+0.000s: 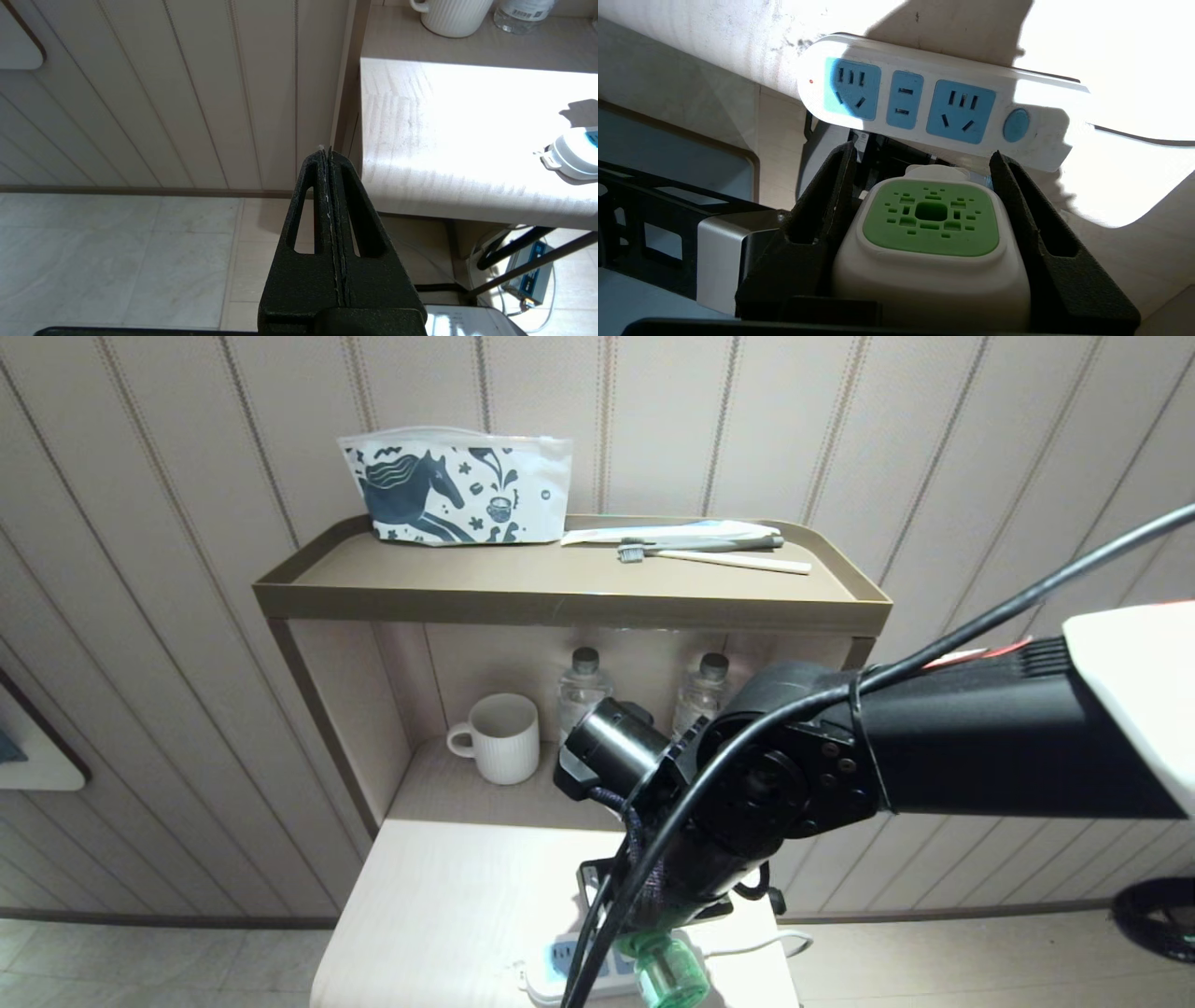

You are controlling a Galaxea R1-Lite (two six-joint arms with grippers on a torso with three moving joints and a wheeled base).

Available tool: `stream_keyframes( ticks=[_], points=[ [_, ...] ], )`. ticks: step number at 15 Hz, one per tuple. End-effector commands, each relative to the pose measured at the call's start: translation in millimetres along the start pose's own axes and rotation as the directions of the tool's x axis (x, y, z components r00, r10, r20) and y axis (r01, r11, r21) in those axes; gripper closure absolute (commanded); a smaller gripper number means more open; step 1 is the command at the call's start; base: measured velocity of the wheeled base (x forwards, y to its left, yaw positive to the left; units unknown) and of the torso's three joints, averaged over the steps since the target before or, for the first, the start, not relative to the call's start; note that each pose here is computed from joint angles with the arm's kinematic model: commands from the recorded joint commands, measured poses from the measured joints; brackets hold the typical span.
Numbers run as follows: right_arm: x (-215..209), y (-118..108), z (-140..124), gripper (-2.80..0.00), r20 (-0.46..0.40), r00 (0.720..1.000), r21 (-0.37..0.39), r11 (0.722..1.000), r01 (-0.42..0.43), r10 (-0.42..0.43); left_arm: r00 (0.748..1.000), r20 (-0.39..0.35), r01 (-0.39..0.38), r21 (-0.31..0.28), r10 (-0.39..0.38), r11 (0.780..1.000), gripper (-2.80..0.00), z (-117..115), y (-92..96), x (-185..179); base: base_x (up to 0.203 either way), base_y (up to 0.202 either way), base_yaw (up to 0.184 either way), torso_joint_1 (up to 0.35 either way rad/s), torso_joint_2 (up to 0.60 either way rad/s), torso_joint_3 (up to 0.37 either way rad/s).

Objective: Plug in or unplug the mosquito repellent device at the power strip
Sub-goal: Insert the plug into the socket

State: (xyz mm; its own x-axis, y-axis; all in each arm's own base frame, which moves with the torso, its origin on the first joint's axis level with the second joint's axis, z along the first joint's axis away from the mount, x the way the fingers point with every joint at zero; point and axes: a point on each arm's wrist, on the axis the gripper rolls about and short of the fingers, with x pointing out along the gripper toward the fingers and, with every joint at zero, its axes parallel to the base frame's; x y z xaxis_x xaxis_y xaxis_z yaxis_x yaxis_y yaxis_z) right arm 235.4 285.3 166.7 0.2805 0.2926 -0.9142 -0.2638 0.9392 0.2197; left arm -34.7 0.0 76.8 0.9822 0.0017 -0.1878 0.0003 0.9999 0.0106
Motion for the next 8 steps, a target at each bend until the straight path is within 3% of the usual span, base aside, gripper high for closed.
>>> stream_keyframes(
  ticks=[1, 8],
  points=[
    [2, -1, 0, 0.00, -0.002, 1.000, 0.004, 1.000, 0.011, -0.011, 1.000, -0.003, 0.000, 0.000, 0.000, 1.000, 0.00, 0, 0.0, 0, 0.000, 0.000, 0.000, 0.000, 0.00, 0.000],
    [19, -5, 4, 0.00, -0.008, 0.999, 0.017, 0.999, 0.033, -0.032, 1.000, -0.003, 0.000, 0.000, 0.000, 1.000, 0.00, 0, 0.0, 0, 0.000, 0.000, 0.000, 0.000, 0.00, 0.000]
  ],
)
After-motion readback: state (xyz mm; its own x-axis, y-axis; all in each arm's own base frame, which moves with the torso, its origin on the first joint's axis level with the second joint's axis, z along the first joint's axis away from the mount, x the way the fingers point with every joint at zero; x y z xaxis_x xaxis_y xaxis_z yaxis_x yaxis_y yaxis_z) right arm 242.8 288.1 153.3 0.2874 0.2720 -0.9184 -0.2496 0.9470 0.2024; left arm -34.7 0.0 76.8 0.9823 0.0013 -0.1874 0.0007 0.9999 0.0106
